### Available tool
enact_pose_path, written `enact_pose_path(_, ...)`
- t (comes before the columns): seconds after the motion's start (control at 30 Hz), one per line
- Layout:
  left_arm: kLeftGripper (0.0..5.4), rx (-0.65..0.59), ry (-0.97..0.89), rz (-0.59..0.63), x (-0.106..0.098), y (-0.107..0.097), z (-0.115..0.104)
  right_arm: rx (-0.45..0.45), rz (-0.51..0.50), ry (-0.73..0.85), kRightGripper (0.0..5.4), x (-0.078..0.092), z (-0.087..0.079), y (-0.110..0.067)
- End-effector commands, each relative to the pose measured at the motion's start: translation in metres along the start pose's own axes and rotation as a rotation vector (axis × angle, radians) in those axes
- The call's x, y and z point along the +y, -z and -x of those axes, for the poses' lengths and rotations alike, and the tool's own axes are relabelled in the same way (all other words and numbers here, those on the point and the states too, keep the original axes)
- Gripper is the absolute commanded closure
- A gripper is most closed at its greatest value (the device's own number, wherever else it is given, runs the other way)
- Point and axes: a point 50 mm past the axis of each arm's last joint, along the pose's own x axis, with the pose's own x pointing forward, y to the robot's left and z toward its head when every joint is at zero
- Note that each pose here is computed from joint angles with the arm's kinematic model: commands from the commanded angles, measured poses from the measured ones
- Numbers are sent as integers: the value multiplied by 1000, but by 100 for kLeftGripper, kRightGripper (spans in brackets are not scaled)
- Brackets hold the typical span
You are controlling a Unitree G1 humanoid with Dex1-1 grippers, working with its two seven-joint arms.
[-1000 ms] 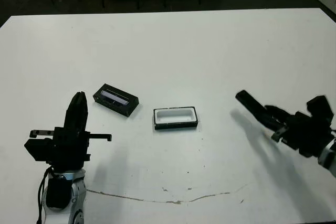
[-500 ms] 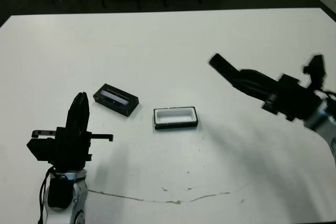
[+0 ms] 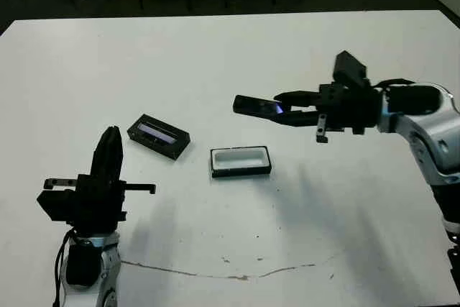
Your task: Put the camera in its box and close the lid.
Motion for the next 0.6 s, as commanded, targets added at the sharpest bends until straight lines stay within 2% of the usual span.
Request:
enact_pose_path(0.03, 540, 59, -13, 1, 2, 7, 9, 22, 20, -28, 489, -2, -5, 1)
enact_pose_path(0.23, 540, 56, -9, -11, 2, 8, 9, 79, -5, -77, 489, -3, -12, 7)
enact_pose_path(0.6, 540, 64, -14, -3, 1, 9, 11, 77, -54, -163, 489, 1, -21, 16)
